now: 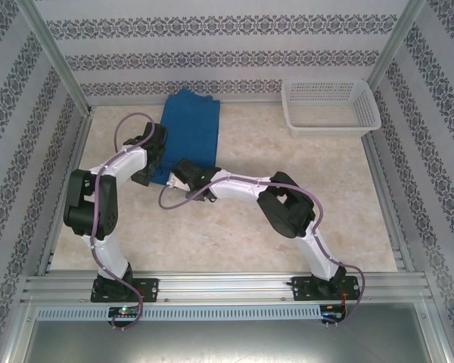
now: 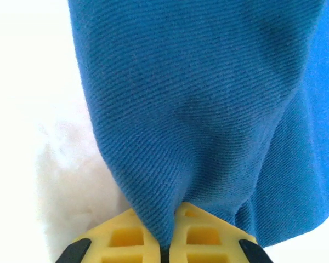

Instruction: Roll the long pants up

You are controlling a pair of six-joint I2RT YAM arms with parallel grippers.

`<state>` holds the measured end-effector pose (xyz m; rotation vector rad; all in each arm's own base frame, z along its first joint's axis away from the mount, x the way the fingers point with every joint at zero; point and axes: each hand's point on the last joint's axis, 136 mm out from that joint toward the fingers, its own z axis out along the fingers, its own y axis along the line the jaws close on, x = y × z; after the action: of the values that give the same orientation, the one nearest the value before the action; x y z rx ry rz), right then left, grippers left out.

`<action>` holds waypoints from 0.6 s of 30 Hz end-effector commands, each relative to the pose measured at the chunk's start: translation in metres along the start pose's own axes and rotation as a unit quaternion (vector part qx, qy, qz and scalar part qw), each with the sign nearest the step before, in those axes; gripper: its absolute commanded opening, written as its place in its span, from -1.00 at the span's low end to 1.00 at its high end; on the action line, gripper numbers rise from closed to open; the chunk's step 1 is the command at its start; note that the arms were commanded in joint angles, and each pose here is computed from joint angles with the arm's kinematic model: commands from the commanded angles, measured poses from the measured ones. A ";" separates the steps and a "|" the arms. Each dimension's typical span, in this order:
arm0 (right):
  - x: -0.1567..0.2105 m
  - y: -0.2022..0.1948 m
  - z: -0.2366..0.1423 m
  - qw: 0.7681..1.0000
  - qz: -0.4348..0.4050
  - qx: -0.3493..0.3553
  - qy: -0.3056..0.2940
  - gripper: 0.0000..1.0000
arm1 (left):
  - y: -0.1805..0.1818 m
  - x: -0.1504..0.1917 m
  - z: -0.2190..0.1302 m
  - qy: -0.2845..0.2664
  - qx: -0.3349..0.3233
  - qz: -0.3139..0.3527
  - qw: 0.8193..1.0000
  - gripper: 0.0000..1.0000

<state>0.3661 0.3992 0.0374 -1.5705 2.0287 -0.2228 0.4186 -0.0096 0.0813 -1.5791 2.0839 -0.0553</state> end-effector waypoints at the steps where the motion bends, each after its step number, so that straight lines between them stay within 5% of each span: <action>1: 0.001 0.012 -0.021 0.995 0.051 -0.083 -0.001 -1.00 | -0.005 -0.017 -0.025 -0.015 0.030 0.001 0.999 1.00; 18: -0.015 0.012 -0.084 0.932 0.200 -0.303 -0.013 -1.00 | 0.035 0.014 -0.023 0.013 0.024 -0.038 0.999 1.00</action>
<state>0.3406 0.3905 0.0873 -1.4215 2.4134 0.4181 0.3768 -0.0114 0.0776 -1.6242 2.0626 -0.1012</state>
